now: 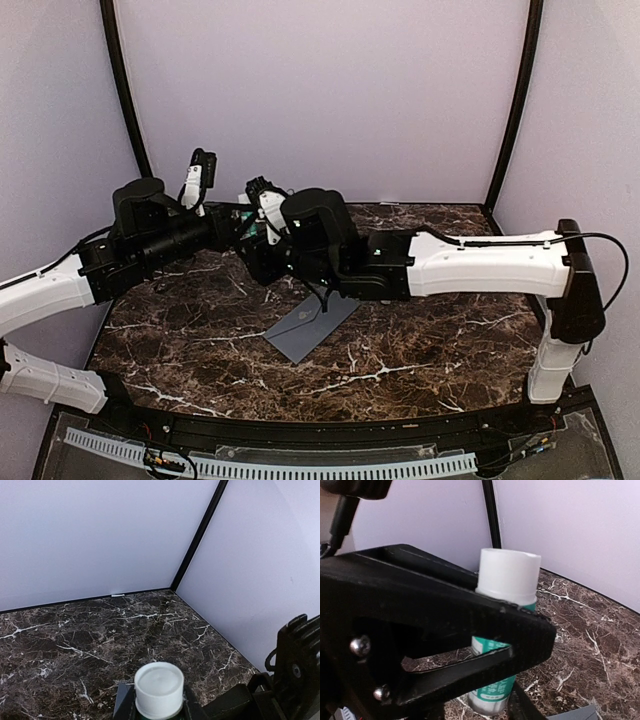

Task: Place the letter into the envelope and seal it
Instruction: Screw the solid glue.

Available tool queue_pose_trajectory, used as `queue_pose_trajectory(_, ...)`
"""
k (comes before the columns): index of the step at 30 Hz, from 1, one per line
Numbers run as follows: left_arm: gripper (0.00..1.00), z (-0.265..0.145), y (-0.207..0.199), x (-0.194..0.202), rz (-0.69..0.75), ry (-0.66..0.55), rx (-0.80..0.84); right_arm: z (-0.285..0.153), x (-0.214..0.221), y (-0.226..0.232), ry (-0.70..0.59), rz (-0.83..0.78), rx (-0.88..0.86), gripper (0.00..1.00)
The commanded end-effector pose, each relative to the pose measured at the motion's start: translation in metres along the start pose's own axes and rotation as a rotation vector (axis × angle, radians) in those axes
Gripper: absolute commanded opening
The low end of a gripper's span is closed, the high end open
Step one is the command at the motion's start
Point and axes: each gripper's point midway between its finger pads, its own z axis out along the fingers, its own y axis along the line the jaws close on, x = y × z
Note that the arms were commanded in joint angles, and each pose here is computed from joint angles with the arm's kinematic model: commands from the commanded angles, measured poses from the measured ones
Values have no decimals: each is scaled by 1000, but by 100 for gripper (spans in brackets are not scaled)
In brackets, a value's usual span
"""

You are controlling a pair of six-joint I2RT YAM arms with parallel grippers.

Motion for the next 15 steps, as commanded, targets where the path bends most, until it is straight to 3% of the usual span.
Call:
queue_pose_trajectory(1, 0, -1, -25, -4, -35, 32, 124, -60, -64, 38, -224, 26, -241, 50)
queue_pose_trajectory(8, 0, -13, -43, -23, -69, 24, 324, -103, -61, 6, -303, 146, -460, 56)
queue_pose_trajectory(15, 0, -49, -99, -22, -13, 54, 708, -141, -59, 23, -323, 136, -797, 58)
